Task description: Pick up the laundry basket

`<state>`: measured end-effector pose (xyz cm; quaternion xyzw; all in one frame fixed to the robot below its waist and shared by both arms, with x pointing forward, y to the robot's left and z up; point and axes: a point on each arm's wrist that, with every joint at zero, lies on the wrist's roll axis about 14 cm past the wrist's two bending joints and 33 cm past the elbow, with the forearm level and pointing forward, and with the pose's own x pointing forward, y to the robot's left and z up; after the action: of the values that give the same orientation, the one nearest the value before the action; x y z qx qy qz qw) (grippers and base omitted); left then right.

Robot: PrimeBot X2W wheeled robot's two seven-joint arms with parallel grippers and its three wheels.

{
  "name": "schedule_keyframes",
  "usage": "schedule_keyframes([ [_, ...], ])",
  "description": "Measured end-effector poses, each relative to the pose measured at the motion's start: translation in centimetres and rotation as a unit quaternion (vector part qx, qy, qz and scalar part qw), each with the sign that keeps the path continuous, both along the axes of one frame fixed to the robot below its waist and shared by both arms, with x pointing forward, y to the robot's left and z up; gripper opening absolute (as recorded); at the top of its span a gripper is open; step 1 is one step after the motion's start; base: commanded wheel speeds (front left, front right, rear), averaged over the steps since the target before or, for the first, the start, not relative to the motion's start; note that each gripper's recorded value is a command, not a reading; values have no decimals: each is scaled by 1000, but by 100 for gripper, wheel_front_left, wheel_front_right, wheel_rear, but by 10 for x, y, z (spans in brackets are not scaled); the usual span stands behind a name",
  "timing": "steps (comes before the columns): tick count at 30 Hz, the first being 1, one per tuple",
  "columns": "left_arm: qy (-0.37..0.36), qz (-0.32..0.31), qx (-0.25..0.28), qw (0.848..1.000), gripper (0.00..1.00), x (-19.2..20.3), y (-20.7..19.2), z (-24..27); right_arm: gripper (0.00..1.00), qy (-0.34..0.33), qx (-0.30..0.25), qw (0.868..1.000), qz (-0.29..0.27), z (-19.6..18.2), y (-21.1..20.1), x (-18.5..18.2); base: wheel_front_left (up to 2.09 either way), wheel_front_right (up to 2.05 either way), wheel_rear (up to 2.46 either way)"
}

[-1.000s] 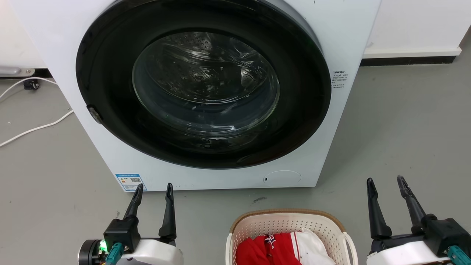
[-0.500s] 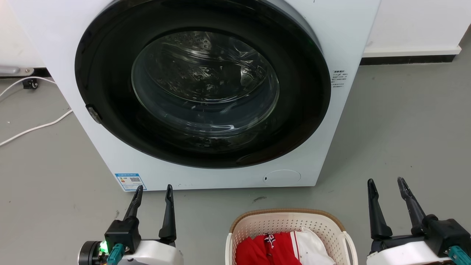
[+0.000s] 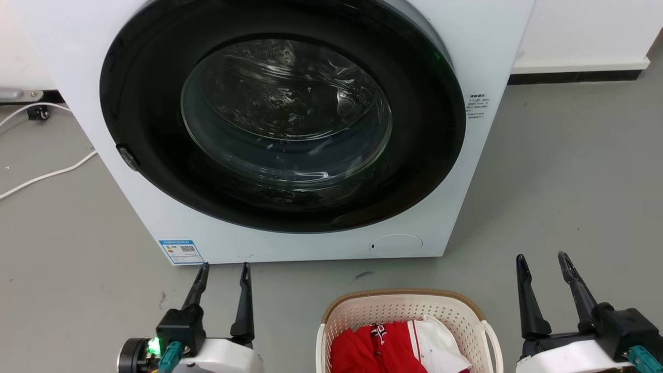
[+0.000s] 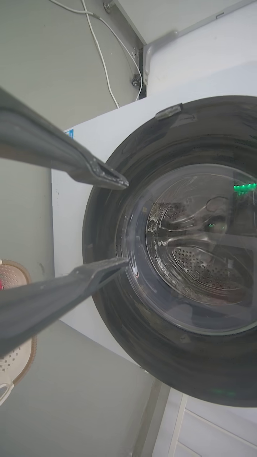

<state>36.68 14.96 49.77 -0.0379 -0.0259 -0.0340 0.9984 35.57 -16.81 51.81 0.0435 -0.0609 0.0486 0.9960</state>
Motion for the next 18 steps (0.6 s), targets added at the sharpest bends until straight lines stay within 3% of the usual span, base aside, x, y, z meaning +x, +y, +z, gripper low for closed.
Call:
schedule_keyframes([
  [10, 59, -76, -9, 995, 100, 22, -40, -38, 100, 69, -44, 996, -30, -45, -23, 21, 0, 0, 0],
  [18, 169, -125, -9, 978, 100, 35, -65, -110, 100, 152, -80, 984, -45, -100, -40, 42, 0, 0, 0],
])
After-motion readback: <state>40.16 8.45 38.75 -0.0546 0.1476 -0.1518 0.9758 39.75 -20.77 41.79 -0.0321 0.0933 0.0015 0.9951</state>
